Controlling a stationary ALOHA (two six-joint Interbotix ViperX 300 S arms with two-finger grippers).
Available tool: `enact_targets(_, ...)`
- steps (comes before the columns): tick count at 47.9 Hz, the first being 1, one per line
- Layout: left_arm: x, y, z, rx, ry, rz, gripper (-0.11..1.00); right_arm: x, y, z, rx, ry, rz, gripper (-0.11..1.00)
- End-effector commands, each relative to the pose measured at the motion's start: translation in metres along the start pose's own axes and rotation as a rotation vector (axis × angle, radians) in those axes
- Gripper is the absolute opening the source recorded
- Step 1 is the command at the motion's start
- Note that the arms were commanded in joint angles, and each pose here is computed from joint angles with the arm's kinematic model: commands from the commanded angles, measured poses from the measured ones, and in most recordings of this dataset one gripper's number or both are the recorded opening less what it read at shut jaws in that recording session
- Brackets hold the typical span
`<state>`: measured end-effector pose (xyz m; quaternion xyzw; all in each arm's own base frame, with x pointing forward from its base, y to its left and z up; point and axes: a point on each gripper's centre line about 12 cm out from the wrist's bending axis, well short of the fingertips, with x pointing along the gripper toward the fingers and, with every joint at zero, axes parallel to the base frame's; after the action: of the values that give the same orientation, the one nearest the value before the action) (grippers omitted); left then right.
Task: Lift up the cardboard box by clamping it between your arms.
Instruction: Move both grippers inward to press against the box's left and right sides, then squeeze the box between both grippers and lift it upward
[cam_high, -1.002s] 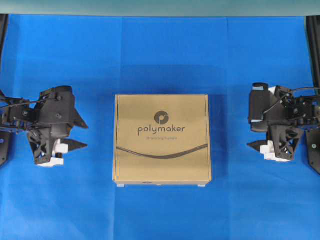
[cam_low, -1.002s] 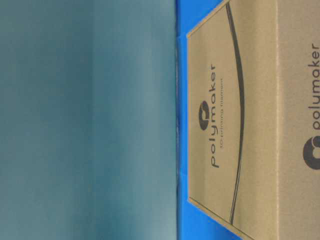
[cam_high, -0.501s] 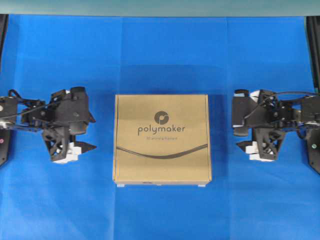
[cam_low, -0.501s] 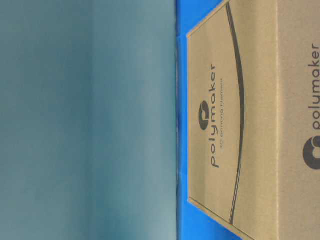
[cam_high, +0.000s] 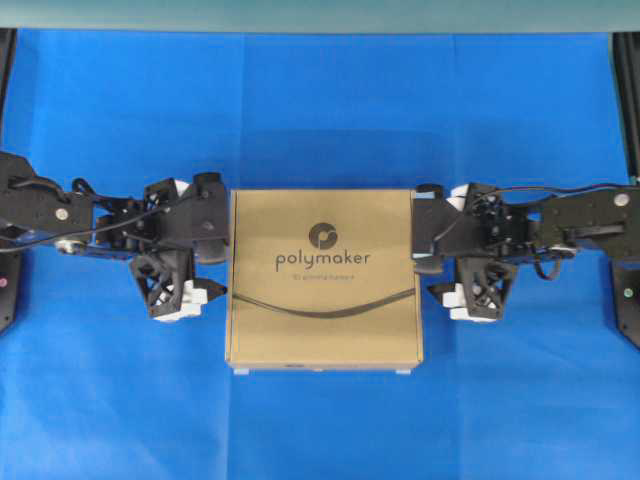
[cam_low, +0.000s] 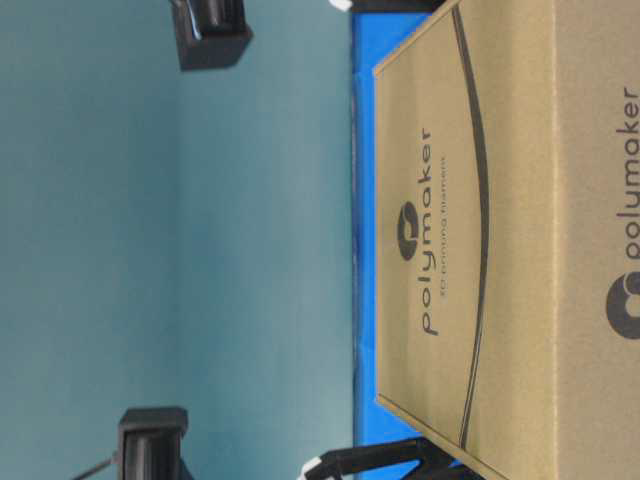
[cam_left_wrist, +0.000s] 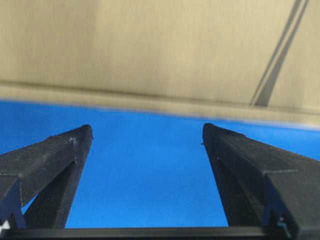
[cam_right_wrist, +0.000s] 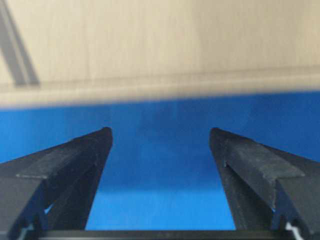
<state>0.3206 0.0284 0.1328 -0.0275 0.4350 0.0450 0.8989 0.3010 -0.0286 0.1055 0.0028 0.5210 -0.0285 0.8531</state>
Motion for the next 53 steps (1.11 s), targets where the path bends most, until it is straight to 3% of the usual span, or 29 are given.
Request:
enact_targets(1, 0.002, -0.001, 0.010, 0.004, -0.006, 0.000, 0.86, -0.001, 0.000, 0.016, -0.007, -0.040, -0.002, 0.98)
enact_targets(29, 0.005, 0.001, 0.016, 0.001, 0.003, 0.004, 0.86, 0.004, 0.003, 0.030, 0.016, -0.033, 0.010, 0.98)
enact_targets(43, -0.009, 0.002, 0.040, -0.001, -0.034, 0.005, 0.86, -0.015, 0.001, 0.043, 0.020, -0.029, 0.008, 0.98)
enact_targets(53, -0.037, 0.001, 0.065, -0.002, -0.052, 0.008, 0.86, -0.044, 0.000, 0.062, 0.020, -0.019, 0.010, 0.98)
